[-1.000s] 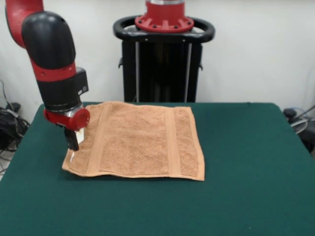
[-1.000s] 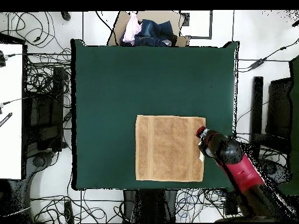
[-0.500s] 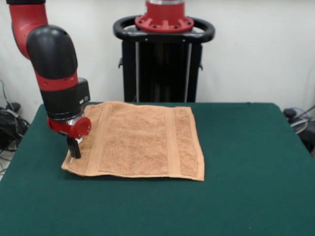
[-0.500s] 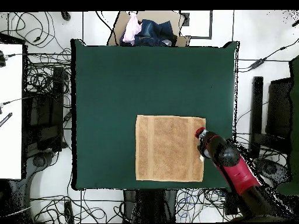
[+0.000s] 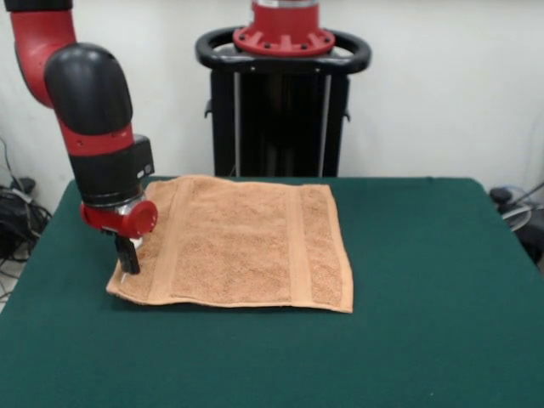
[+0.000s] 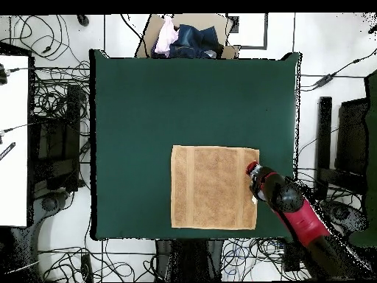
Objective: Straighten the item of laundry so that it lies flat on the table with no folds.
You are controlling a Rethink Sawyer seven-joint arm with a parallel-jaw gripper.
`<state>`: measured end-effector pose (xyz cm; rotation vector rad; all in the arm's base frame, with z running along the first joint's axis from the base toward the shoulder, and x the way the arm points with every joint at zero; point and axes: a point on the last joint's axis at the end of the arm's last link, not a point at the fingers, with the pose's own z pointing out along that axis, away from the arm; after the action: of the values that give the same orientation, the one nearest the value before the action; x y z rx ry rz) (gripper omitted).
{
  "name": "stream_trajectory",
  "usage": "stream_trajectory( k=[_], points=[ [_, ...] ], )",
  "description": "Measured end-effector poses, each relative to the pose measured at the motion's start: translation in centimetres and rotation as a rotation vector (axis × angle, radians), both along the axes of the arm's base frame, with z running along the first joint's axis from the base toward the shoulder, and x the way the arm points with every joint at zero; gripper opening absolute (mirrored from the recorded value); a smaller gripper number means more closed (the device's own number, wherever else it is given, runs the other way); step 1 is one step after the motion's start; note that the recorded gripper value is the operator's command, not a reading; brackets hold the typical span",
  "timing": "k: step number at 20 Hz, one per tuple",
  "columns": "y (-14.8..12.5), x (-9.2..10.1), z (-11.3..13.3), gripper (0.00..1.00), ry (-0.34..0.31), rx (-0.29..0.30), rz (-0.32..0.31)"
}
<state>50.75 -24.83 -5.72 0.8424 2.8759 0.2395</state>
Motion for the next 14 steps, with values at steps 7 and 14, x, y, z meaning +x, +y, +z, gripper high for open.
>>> stream_trajectory(
  k=[7, 14],
  points=[
    [0.0, 0.7, 0.2, 0.0, 0.046, 0.004, -0.005],
    [0.1, 2.9, 0.4, 0.0, 0.119, 0.026, -0.02]
  ],
)
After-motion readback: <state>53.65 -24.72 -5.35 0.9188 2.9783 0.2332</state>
